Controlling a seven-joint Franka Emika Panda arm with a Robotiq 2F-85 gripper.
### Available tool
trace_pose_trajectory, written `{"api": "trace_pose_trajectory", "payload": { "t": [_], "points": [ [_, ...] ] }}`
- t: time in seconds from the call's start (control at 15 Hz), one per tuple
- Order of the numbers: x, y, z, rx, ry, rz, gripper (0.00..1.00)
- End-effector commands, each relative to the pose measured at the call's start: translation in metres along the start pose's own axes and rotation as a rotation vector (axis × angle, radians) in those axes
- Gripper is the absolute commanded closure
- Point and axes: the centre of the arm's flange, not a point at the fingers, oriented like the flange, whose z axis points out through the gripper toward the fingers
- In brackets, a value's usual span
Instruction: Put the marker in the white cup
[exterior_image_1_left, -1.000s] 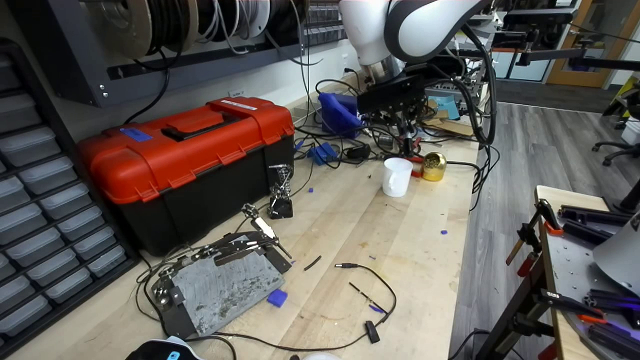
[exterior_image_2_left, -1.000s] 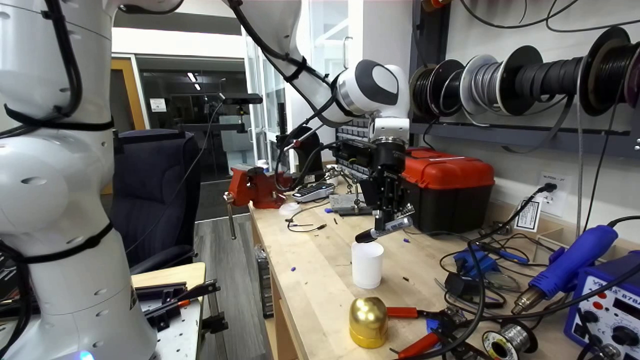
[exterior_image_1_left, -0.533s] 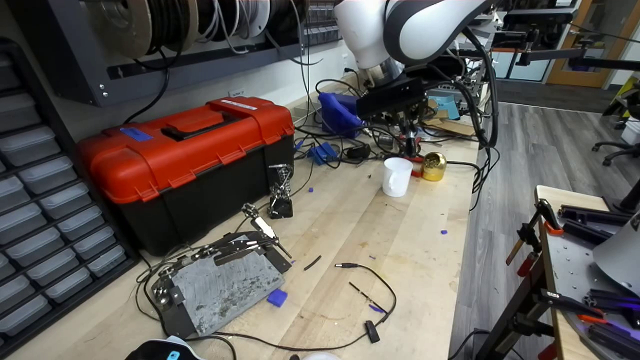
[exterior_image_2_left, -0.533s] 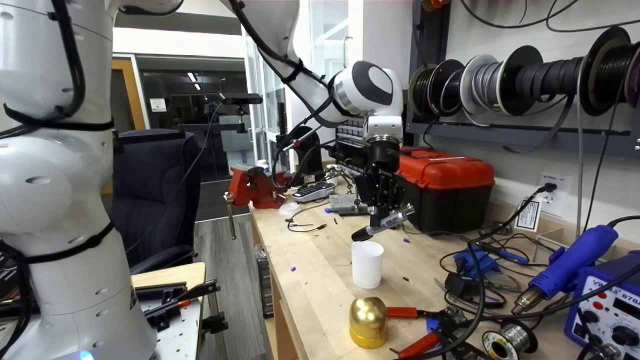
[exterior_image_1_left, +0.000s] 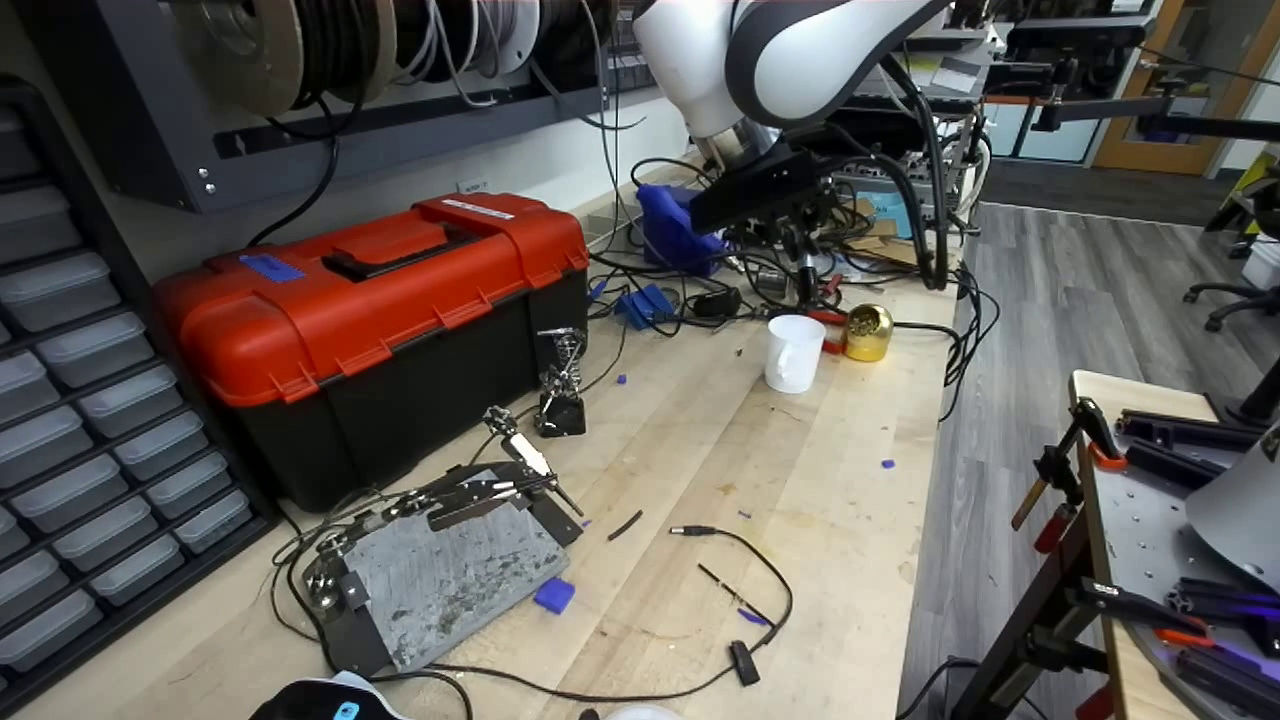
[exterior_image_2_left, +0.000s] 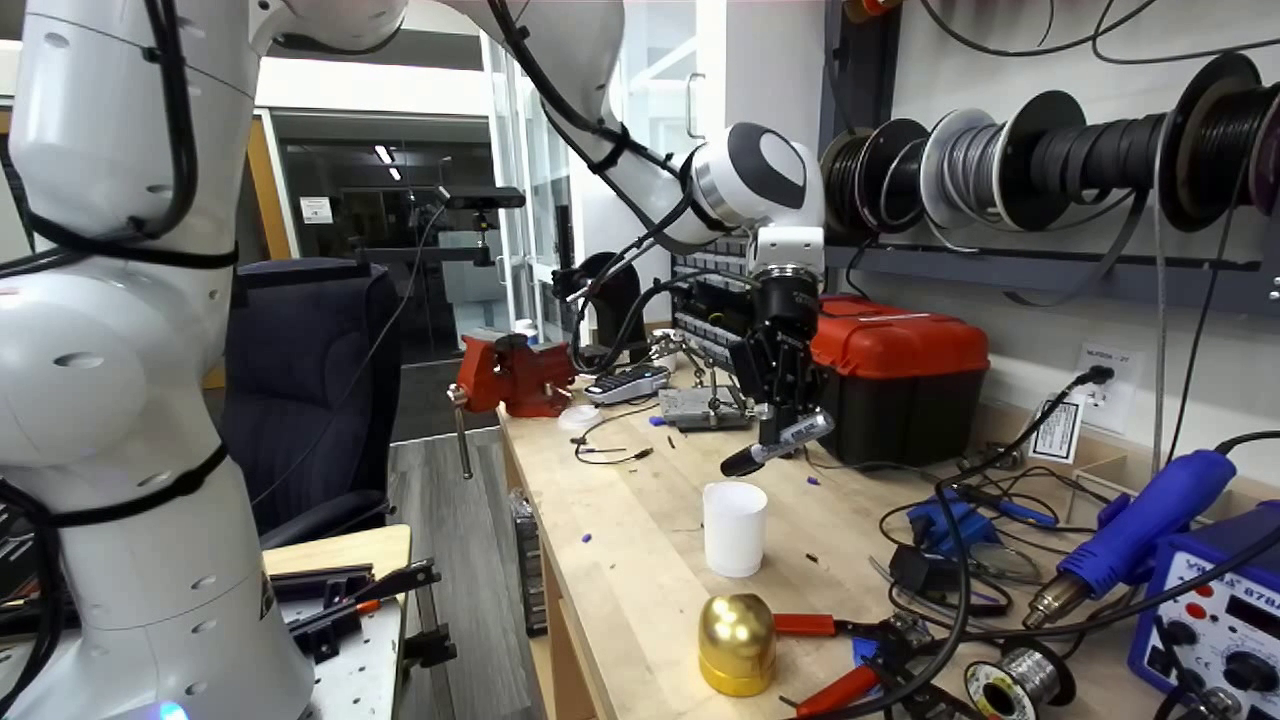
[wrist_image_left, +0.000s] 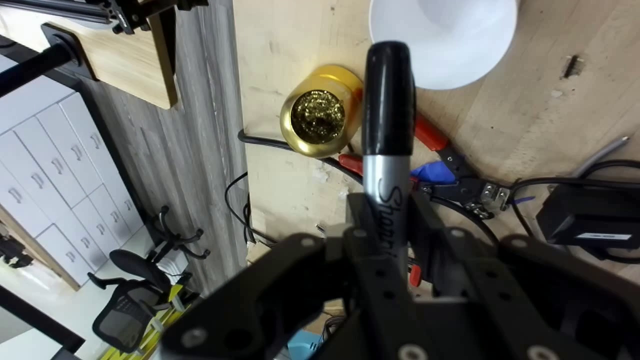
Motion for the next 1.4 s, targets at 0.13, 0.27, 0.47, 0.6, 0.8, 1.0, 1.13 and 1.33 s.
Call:
{"api": "trace_pose_trajectory", "payload": {
  "t": [0.13, 0.27, 0.47, 0.6, 0.8, 1.0, 1.13, 1.33],
  "points": [
    [-0.001, -0.028, -0.005, -0.044, 0.026, -0.006, 0.96],
    [-0.006, -0.035, 0.001, -0.053, 0.029, -0.008, 0.96],
    [-0.015, -0.043, 0.008, -0.067, 0.033, -0.016, 0.96],
    [-0.02, -0.046, 0.013, -0.077, 0.037, -0.02, 0.96],
    [-0.031, -0.041, 0.019, -0.089, 0.039, -0.045, 0.59],
    [-0.041, -0.018, 0.023, -0.079, 0.044, -0.051, 0.38],
    [-0.049, 0.0, 0.024, -0.056, 0.038, -0.057, 0.24],
    [-0.048, -0.027, 0.026, -0.082, 0.032, -0.075, 0.27]
  ]
}}
